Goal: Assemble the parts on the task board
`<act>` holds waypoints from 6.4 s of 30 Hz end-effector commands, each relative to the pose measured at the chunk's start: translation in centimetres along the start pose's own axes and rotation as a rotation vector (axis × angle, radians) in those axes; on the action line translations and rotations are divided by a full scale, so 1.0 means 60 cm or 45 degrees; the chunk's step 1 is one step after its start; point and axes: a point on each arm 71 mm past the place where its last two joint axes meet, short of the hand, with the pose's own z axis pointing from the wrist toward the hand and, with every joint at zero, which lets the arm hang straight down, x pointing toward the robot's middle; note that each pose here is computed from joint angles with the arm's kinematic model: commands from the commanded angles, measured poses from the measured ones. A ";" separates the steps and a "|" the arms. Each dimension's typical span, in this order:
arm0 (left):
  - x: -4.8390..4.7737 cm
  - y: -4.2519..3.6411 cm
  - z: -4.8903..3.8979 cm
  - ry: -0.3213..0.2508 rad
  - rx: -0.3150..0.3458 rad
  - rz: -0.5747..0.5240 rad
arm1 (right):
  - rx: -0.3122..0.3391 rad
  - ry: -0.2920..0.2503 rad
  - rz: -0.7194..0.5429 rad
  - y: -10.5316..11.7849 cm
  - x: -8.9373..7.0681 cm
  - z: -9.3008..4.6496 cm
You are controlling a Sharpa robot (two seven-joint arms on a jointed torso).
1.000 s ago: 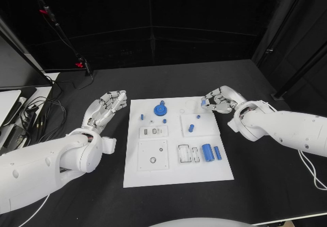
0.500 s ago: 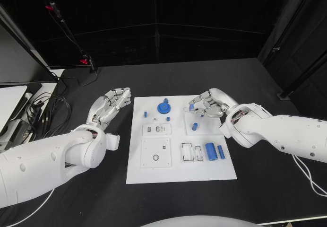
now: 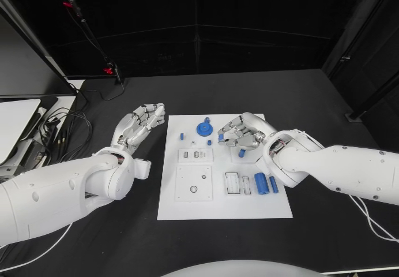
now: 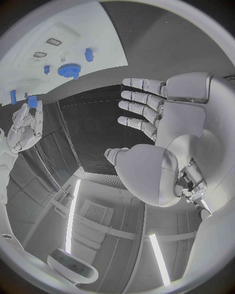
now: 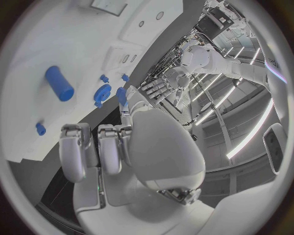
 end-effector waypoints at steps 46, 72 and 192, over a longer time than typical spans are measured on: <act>0.005 -0.030 0.000 0.014 0.314 -0.003 | 0.162 0.131 -0.064 0.040 0.101 0.038; 0.005 -0.029 -0.001 0.013 0.310 -0.002 | 0.173 0.165 -0.083 0.041 0.110 0.042; 0.131 -0.026 0.129 0.996 -0.919 1.140 | 0.010 -0.081 1.073 -0.073 -0.055 -0.004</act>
